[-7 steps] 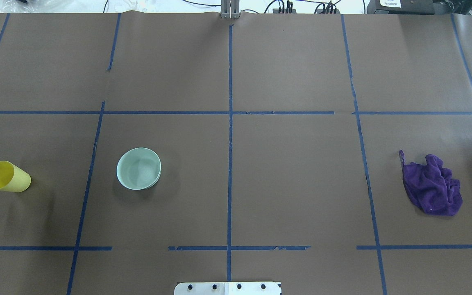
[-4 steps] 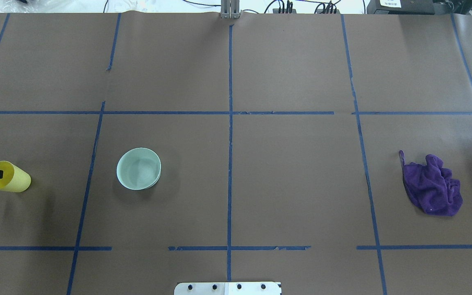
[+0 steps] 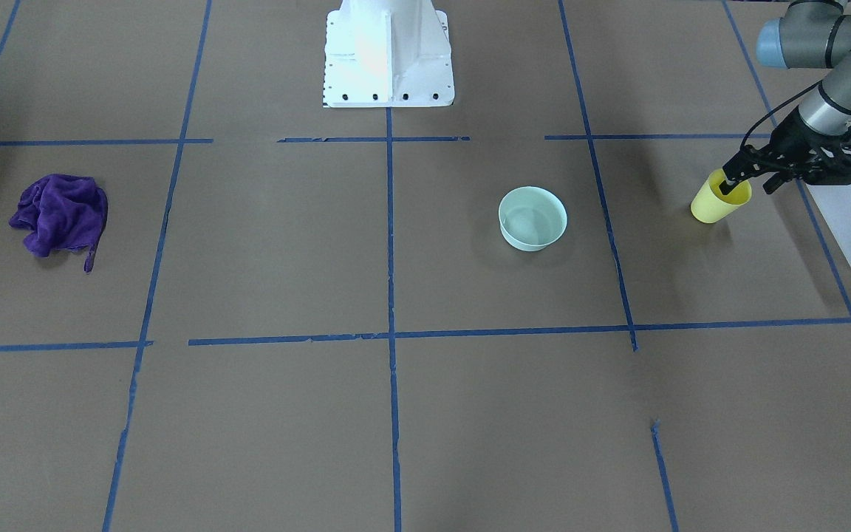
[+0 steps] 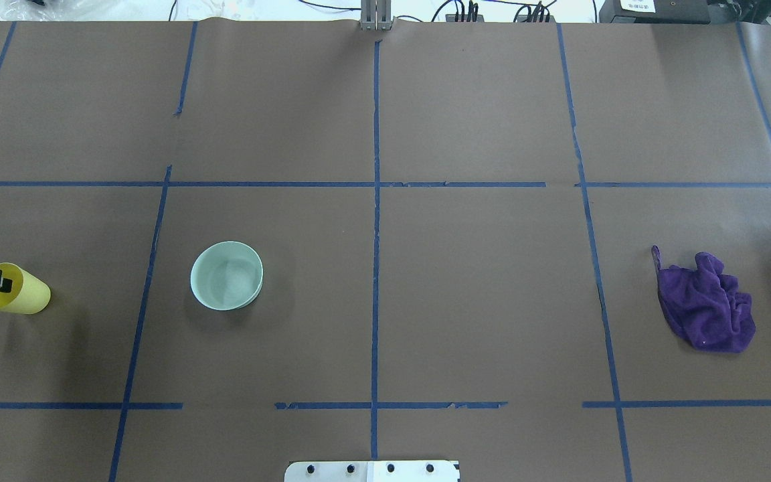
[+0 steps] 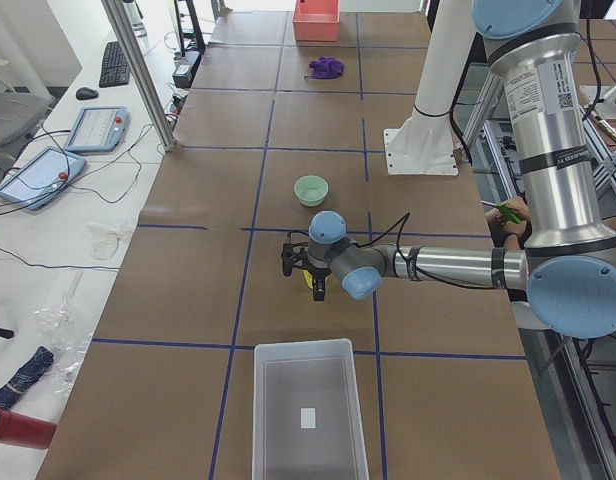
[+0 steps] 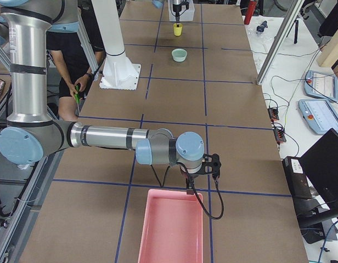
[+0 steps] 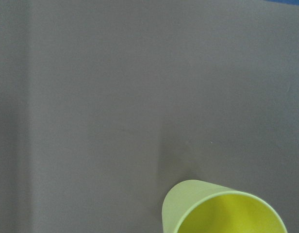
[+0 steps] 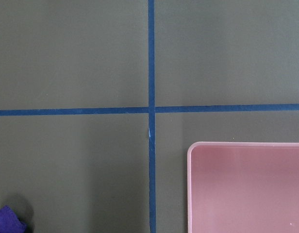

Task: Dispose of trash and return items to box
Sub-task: 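Lower the left gripper onto the yellow cup and grasp it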

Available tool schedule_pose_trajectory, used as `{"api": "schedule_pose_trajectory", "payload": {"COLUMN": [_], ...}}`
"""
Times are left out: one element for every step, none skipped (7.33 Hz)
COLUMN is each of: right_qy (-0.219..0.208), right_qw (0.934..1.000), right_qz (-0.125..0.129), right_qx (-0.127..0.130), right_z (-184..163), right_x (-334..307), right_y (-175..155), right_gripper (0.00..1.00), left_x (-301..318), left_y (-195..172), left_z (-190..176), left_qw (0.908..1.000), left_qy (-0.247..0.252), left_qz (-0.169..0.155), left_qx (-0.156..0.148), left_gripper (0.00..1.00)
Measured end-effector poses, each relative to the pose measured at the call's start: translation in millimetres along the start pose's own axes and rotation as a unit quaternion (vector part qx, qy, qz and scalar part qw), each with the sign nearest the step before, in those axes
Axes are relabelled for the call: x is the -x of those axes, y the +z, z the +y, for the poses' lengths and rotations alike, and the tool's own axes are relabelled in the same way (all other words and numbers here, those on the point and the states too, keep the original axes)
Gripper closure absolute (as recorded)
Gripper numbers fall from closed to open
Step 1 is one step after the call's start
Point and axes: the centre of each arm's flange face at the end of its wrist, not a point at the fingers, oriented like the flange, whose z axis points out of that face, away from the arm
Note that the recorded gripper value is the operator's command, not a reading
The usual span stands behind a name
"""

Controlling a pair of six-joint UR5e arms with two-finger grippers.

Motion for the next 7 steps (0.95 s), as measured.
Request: {"api": "schedule_pose_trajectory", "payload": {"right_qy": [0.000, -0.001, -0.001, -0.001, -0.002, -0.006, -0.012], "right_qw": [1.0000, 1.0000, 1.0000, 1.0000, 1.0000, 1.0000, 0.9999], "right_qz": [0.000, 0.000, -0.001, -0.001, -0.001, -0.001, -0.001], "right_qx": [0.000, -0.001, -0.001, -0.001, -0.002, -0.005, -0.010], "right_z": [0, -1, -1, -1, -2, -4, -7], "right_x": [0, 1, 1, 1, 2, 5, 13], "right_y": [0, -1, -1, -1, -2, -4, -9], "right_gripper": [0.00, 0.00, 0.00, 0.00, 0.00, 0.00, 0.00], "left_x": [-2, -5, -6, -7, -9, -13, -18], "left_y": [3, 5, 6, 6, 6, 2, -6], "left_z": [0, 1, 1, 2, 1, 1, 1], "left_qw": [1.0000, 1.0000, 1.0000, 1.0000, 1.0000, 1.0000, 0.9999], "left_qy": [-0.002, -0.004, -0.006, -0.006, -0.006, -0.005, -0.003], "left_qz": [-0.002, -0.003, -0.003, -0.003, -0.001, 0.002, 0.008], "left_qx": [-0.001, -0.001, 0.000, 0.000, -0.001, -0.003, -0.007], "left_gripper": [0.56, 0.83, 1.00, 1.00, 1.00, 1.00, 1.00]}}
